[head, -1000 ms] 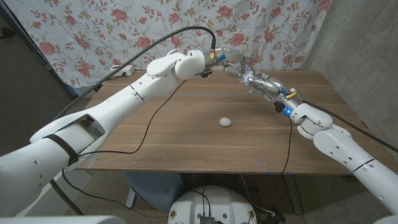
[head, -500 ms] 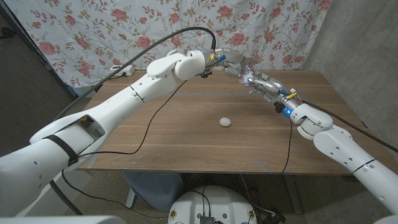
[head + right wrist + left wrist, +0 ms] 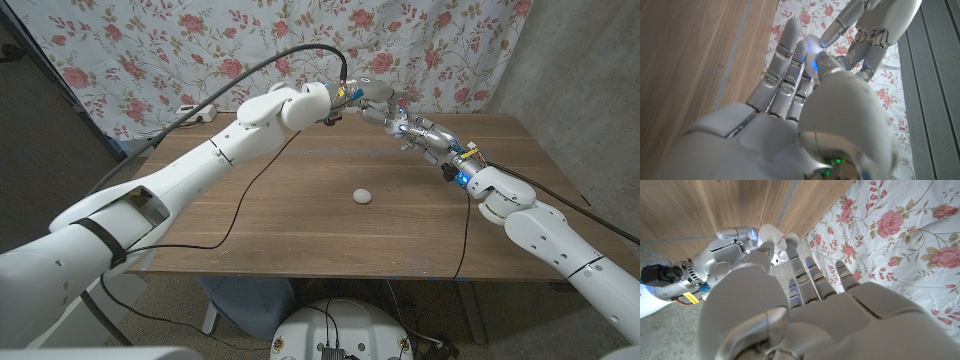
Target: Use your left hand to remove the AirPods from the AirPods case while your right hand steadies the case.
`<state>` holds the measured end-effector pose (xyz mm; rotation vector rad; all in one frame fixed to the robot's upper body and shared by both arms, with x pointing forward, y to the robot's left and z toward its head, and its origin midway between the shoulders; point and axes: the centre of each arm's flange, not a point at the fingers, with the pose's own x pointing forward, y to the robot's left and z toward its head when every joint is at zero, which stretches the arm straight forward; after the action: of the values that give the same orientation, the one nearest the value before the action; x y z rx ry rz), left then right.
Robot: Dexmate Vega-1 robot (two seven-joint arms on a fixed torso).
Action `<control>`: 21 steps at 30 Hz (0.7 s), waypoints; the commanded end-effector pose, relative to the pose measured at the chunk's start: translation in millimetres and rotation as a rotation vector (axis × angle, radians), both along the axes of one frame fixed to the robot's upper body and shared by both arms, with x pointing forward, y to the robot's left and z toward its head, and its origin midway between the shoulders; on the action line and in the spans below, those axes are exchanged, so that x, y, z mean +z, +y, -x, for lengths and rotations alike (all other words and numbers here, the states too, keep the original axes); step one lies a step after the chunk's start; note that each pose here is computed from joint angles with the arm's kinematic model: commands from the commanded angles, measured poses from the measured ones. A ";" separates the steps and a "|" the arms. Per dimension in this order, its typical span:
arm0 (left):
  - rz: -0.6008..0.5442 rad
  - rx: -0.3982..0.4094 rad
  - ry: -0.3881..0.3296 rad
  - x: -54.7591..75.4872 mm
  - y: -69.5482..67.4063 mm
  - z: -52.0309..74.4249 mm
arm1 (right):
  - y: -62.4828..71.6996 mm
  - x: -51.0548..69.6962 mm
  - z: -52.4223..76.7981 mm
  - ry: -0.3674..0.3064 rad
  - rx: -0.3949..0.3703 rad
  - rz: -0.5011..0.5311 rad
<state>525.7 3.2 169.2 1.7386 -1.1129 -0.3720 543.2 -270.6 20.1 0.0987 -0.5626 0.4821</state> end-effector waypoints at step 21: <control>0.048 -0.022 -0.034 -3.9 5.6 5.4 | 0.3 -2.4 2.7 0.000 0.000 0.002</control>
<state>521.7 6.0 165.9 1.7170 -1.1394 -0.3404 541.7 -271.2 18.1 0.1006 -0.5630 0.4813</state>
